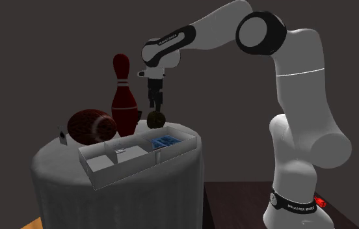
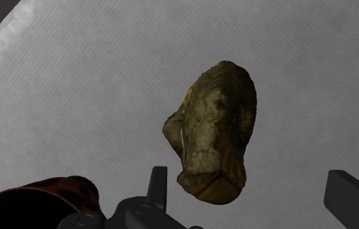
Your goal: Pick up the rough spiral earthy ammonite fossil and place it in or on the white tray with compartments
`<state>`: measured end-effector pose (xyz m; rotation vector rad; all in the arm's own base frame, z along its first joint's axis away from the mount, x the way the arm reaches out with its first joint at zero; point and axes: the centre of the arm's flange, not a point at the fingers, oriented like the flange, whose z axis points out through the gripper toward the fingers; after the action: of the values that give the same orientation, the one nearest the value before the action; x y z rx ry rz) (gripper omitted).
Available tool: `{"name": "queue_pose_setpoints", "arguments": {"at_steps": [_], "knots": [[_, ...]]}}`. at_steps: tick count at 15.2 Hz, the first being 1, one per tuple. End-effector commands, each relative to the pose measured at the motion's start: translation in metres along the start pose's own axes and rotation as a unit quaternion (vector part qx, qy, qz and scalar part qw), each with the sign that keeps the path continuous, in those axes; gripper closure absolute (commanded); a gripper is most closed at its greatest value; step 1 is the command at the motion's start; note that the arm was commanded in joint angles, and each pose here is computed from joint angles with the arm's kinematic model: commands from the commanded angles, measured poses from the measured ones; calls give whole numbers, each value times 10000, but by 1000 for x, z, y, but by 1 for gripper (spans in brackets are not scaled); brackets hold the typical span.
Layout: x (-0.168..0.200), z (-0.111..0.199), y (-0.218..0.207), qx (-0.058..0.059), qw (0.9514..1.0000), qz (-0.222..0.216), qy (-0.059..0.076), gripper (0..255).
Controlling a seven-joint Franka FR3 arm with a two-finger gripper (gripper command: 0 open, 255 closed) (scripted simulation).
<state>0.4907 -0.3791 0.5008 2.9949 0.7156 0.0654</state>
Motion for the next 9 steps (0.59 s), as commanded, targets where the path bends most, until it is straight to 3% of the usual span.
{"name": "queue_pose_setpoints", "arguments": {"at_steps": [1, 9], "knots": [[-1, 11, 13, 7, 10000, -58, -6, 0], [-1, 46, 13, 7, 10000, -58, -6, 0]]}}
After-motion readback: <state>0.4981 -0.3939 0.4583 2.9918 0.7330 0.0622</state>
